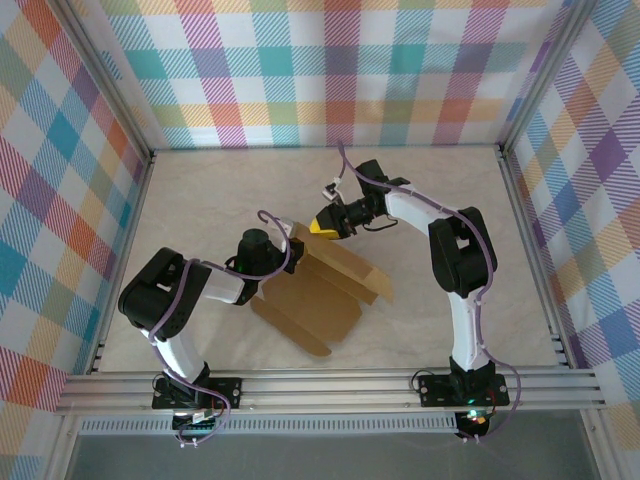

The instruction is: Fold the paper box

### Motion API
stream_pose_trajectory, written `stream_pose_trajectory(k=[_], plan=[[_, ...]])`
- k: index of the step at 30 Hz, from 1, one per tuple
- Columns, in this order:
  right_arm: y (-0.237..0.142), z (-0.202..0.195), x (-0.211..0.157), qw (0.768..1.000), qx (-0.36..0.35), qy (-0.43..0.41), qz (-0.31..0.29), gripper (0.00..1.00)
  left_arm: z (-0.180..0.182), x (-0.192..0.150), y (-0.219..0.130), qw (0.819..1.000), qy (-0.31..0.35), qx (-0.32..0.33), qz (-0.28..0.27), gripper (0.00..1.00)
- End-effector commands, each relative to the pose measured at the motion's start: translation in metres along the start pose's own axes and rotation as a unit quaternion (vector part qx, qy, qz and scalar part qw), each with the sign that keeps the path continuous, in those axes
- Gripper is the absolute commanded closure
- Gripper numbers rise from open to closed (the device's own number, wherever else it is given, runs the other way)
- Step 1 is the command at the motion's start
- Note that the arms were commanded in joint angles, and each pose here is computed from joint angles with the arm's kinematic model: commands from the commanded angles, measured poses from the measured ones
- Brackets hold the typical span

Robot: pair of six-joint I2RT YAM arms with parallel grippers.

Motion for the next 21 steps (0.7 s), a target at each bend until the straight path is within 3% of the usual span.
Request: stream_pose_trajectory(k=[1,4,8,9,11,14,17,21], plan=[[0.004,-0.004,-0.004,1.000,0.010,0.014,0.008,0.54,-0.003,0.004,-0.001,1.000,0.006,-0.003,-0.011,0.99],[0.003,-0.002,-0.003,1.000,0.010,0.010,0.006,0.54,-0.003,0.004,-0.001,1.000,0.006,-0.002,-0.011,0.98],[0.001,-0.001,-0.001,1.000,0.004,0.007,0.000,0.54,-0.002,0.003,0.000,1.000,0.004,0.000,-0.009,0.78],[0.000,0.000,0.000,1.000,0.002,0.007,-0.003,0.54,-0.002,0.003,0.000,1.000,0.004,0.001,-0.009,0.77],[-0.002,0.001,0.001,1.000,0.000,0.006,-0.007,0.54,-0.002,0.003,0.000,1.000,0.004,0.001,-0.008,0.79],[-0.007,0.004,0.003,1.000,-0.005,0.003,-0.014,0.54,-0.003,0.004,0.000,1.000,0.002,-0.002,-0.007,0.91],[-0.013,0.007,0.006,0.999,-0.016,-0.001,-0.028,0.52,-0.002,0.004,-0.001,1.000,-0.002,-0.001,-0.006,0.97],[-0.025,0.012,0.010,0.998,-0.036,-0.006,-0.053,0.42,-0.002,0.005,-0.001,1.000,-0.009,-0.001,-0.007,0.99]])
Point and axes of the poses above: each hand's point on the last joint's axis, 136 mm out from that joint toward the fingers, its own y axis out along the fingers, its own z axis along the line the jaws close on, x = y × z, the point moved 8 cm from there along -y, back along the fingers, and after that the axes turned 6 degrees about -y, right-handed, at the moved point
